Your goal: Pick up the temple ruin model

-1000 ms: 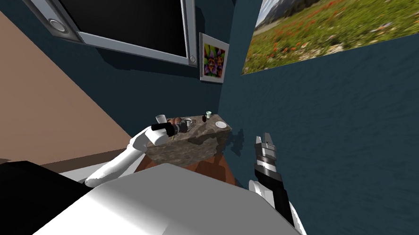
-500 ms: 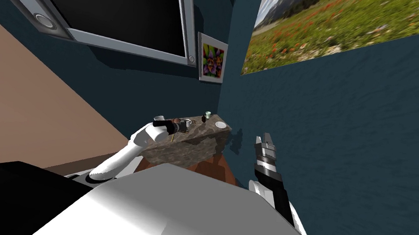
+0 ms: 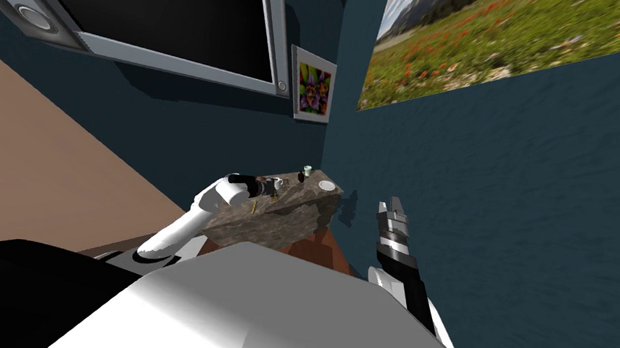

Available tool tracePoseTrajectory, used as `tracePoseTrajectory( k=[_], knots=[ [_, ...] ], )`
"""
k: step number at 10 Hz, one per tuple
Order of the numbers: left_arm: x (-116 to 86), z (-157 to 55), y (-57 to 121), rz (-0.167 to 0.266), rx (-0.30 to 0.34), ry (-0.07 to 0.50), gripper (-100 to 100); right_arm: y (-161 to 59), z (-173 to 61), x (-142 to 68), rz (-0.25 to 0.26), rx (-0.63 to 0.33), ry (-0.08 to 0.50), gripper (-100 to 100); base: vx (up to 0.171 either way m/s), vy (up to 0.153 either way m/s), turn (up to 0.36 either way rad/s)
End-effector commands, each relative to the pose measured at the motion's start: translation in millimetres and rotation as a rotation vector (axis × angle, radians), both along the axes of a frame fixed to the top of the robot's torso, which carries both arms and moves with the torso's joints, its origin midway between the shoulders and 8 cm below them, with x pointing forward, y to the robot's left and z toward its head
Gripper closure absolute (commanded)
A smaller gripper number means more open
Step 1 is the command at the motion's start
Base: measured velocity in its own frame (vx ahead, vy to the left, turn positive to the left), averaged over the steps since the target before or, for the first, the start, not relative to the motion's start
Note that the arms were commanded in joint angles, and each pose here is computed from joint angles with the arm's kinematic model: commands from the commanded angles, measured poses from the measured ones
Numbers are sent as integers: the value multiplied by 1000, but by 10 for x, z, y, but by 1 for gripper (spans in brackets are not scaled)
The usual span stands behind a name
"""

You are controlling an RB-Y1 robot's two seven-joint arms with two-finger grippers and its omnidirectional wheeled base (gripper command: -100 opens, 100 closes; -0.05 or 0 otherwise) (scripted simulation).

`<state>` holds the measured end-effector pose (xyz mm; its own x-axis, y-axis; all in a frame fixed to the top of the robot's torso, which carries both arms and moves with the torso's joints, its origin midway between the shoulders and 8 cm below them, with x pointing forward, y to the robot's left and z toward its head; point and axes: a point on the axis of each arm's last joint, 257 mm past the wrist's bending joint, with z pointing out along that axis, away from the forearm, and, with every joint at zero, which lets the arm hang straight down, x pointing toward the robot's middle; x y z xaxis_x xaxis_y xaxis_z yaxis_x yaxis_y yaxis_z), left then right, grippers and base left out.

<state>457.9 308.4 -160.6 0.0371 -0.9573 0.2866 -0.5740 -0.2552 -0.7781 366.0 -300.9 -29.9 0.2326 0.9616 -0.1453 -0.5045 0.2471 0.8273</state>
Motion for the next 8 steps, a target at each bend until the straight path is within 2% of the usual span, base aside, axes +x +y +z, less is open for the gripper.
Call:
tracePoseTrajectory(
  k=[1, 4, 6, 7, 8],
  knots=[
    [-6, -43, 59, 30, -15, 43, -100, 0, 0, 0, 0, 0, 0, 0, 35, 46, -50],
    [-30, -88, 114, 58, -26, 85, -100, 0, 0, 0, 0, 0, 0, 0, 29, 43, -39],
    [-51, -135, 191, 108, -54, 142, -100, 0, 0, 0, 0, 0, 0, 0, 44, 60, -63],
    [-63, -149, 198, 109, -52, 149, -100, 0, 0, 0, 0, 0, 0, 0, 43, 57, -32],
    [-84, -184, 234, 134, -65, 179, -100, 0, 0, 0, 0, 0, 0, 0, 29, 51, -38]
  ],
)
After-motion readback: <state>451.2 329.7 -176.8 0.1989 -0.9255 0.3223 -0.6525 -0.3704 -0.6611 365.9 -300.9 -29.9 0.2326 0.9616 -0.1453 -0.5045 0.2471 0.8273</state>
